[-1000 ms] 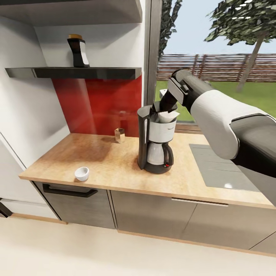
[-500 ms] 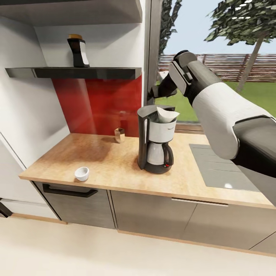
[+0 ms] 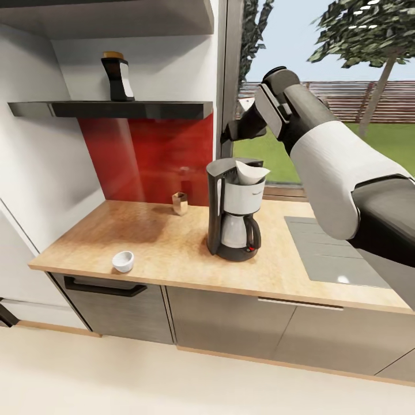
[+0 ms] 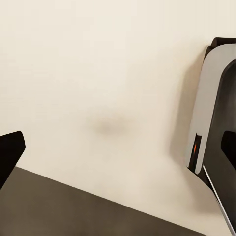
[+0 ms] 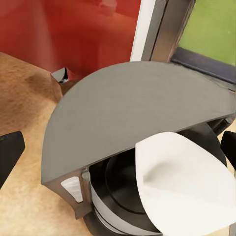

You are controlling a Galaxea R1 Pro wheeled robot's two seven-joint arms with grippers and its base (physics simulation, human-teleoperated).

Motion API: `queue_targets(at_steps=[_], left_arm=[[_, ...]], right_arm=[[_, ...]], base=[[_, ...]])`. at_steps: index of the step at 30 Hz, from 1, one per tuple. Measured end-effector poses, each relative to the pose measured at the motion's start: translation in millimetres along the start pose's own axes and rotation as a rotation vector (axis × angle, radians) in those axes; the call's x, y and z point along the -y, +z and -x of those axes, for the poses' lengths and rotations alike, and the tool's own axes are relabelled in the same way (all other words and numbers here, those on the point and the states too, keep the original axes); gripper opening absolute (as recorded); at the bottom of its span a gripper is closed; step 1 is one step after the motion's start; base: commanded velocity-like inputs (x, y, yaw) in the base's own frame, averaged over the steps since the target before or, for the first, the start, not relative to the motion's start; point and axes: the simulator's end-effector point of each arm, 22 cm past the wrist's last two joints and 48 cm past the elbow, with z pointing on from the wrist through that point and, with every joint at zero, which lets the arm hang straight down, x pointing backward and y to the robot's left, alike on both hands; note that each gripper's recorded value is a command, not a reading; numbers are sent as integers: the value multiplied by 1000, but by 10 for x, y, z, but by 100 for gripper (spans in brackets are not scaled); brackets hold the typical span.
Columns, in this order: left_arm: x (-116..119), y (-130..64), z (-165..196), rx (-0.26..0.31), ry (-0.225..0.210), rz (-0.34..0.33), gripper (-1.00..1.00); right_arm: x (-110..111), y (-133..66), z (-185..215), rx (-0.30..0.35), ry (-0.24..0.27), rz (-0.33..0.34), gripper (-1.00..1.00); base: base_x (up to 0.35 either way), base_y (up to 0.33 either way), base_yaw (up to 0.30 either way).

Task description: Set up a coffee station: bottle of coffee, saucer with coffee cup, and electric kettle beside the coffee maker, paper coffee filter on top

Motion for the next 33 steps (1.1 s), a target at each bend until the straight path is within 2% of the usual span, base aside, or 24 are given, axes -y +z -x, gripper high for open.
queue_targets(at_steps=[5, 9, 11, 13, 19, 24, 26, 28, 29, 30, 31, 33], left_arm=[[1, 1, 2, 0, 0, 0, 100], [-6, 1, 8, 2, 0, 1, 100], [-8, 1, 9, 2, 1, 1, 100], [-10, 1, 9, 2, 1, 1, 100], [-45, 4, 11, 2, 0, 6, 100], [-66, 6, 28, 6, 0, 8, 100], [-72, 6, 40, 8, 0, 9, 100], [-72, 6, 50, 11, 0, 9, 100], [-73, 6, 56, 12, 0, 9, 100], [-75, 5, 67, 16, 0, 10, 100], [-78, 8, 74, 16, 0, 10, 100], [-81, 7, 80, 19, 0, 10, 100]], right_arm=[[-18, -64, 104, 30, -5, 2, 100], [-62, -274, 383, 116, -24, 2, 100], [-78, -277, 411, 139, -28, 5, 100], [-92, -249, 449, 177, -33, 8, 100], [-149, -61, 569, 368, -55, 23, 100], [-168, 130, 448, 440, -55, 24, 100], [-110, 229, 374, 484, -47, -7, 100], [26, 316, 291, 540, -27, -75, 100], [114, 351, 239, 570, -11, -117, 100], [363, 416, 46, 628, 38, -239, 100], [439, 488, -93, 632, 54, -279, 100], [686, 503, -248, 637, 65, -343, 100]], base=[[-135, 0, 0], [-150, 0, 0], [-52, 0, 0], [-24, 0, 0], [-7, 0, 0], [-1, 0, 0], [0, 0, 0], [0, 0, 0], [0, 0, 0], [0, 0, 0], [0, 0, 0], [0, 0, 0]])
